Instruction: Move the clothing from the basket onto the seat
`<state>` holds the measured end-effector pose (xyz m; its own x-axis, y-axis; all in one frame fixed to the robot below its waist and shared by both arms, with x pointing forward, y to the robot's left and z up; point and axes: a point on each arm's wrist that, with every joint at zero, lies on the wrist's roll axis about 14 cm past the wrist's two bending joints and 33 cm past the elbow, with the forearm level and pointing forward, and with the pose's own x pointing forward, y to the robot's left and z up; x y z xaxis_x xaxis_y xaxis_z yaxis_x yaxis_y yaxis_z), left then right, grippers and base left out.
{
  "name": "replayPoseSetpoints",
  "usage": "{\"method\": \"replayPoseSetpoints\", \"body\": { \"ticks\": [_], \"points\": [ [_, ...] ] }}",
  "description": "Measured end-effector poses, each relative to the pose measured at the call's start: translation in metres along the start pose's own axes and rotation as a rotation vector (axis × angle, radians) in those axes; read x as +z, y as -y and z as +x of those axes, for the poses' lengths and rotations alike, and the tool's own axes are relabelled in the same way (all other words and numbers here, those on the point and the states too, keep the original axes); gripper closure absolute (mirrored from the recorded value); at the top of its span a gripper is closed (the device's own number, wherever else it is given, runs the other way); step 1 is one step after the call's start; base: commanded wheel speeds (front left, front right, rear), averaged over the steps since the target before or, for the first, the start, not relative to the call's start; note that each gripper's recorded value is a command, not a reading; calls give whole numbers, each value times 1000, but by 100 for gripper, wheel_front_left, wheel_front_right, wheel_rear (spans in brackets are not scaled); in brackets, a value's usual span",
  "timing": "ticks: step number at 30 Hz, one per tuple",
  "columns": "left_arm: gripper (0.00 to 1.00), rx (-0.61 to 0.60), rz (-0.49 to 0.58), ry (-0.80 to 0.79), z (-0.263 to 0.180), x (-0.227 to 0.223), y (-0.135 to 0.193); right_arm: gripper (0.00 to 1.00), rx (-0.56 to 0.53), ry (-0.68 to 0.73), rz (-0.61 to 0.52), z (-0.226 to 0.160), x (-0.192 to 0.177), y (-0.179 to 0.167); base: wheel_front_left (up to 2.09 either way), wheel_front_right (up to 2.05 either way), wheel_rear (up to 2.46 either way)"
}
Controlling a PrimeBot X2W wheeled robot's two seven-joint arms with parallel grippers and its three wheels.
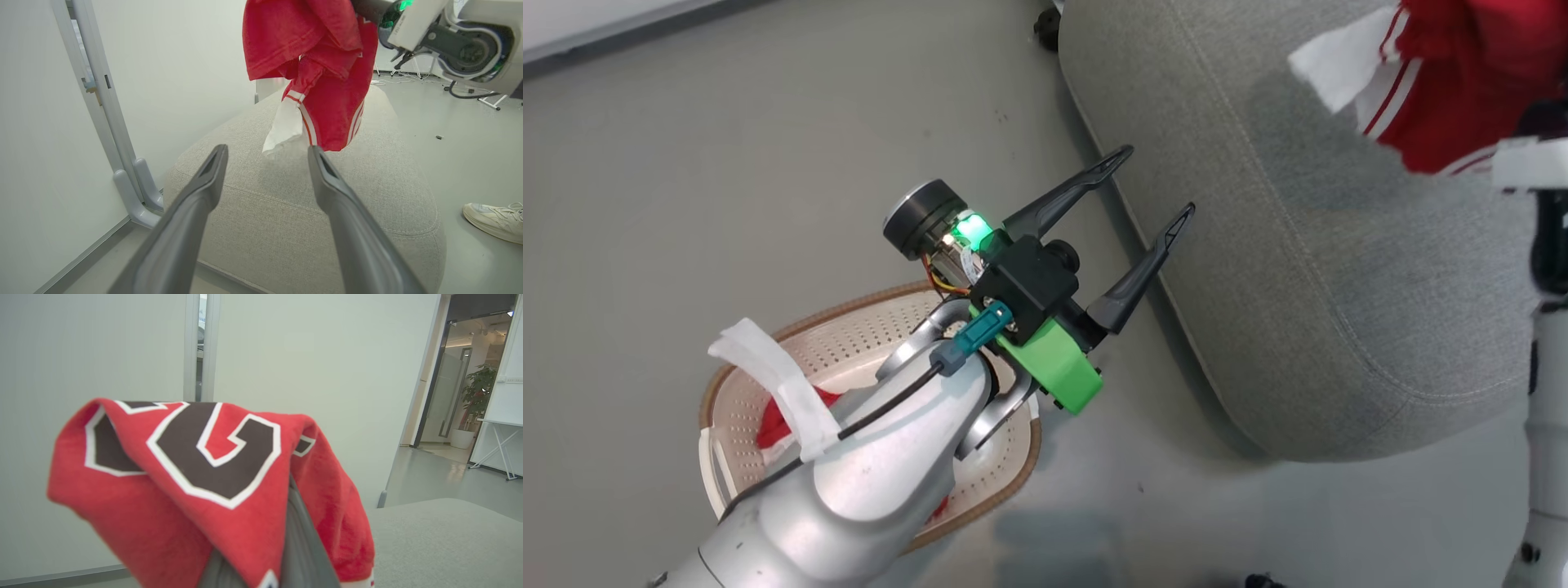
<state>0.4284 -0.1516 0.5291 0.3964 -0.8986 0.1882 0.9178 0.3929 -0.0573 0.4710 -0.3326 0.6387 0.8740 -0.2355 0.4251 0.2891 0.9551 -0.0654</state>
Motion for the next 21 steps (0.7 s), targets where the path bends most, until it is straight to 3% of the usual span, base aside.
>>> {"method": "replayPoseSetpoints", "body": {
  "ticks": [10, 16, 21],
  "points": [
    [0, 26, -27, -26, -1, -41, -37, 100, -23, 56, -99, 76, -20, 13, 0, 0, 0],
    [0, 51, -63, -56, -7, -71, -55, 100, -49, -52, -106, 94, -79, 18, 0, 0, 0],
    [0, 66, -95, -96, -16, -99, -63, 100, -84, -205, -74, 85, -146, 19, 0, 0, 0]
  ]
}}
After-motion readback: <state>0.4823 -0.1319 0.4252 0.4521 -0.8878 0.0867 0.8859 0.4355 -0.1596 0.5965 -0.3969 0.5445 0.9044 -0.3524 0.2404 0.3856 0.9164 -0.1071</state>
